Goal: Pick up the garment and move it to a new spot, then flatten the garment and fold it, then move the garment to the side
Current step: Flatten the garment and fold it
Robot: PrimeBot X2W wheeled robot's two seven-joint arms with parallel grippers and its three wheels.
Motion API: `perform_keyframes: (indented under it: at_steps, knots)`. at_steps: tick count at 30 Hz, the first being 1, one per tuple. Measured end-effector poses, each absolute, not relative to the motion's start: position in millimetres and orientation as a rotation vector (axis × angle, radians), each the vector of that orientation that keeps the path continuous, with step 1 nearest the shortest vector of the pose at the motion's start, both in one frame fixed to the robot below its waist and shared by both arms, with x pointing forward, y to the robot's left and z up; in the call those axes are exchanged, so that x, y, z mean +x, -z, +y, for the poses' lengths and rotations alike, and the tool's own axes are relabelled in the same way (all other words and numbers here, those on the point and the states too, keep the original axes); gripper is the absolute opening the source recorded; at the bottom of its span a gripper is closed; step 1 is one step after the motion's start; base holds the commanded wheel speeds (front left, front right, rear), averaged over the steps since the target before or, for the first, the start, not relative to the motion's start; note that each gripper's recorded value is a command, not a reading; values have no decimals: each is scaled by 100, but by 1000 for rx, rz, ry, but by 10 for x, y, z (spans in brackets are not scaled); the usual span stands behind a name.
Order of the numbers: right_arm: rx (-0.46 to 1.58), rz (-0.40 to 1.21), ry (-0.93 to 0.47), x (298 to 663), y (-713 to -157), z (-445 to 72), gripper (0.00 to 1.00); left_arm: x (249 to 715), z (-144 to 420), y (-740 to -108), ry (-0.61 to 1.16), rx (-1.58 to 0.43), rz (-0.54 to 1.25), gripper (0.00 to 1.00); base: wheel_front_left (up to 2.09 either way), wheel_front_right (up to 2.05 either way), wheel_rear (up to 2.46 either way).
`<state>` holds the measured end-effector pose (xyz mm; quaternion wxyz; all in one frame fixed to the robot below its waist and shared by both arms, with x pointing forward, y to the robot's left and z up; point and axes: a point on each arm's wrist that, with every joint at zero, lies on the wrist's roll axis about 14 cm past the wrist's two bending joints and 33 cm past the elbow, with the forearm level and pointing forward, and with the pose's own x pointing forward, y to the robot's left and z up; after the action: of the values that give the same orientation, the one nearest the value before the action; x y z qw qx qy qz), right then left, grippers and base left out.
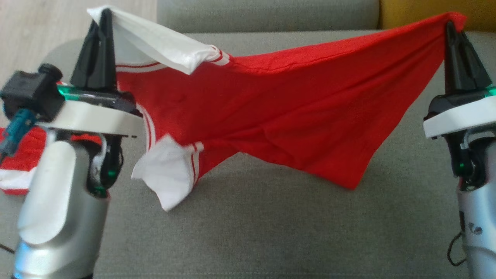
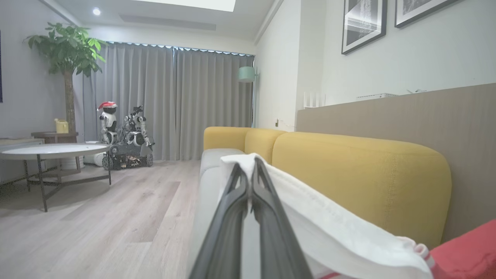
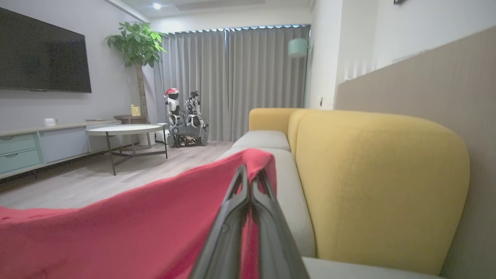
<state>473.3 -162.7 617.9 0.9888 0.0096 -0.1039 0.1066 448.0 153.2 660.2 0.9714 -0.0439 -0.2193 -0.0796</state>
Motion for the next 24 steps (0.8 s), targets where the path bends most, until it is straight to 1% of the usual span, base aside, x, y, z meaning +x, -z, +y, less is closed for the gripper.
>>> perform_keyframes:
  at_steps: [6,12,18,20,24]
  knots:
    - [-10,-300,-251,4493,-6708,-1467,0,4301,1576,-7101,162,-45,-523,0,0,0,0]
    - [-30,-372,-255,4296,-7074,-1445,0,4132,1563,-7608,171,-21,-625,0,0,0,0]
    - [-24,-387,-245,4243,-7162,-1468,0,4108,1522,-7815,182,-11,-662,0,0,0,0]
    - [-18,-380,-241,4252,-7150,-1481,0,4155,1501,-7791,187,-7,-648,0,0,0,0]
    - [12,-354,-238,4382,-7104,-1481,0,4368,1421,-7675,208,-2,-592,0,0,0,0]
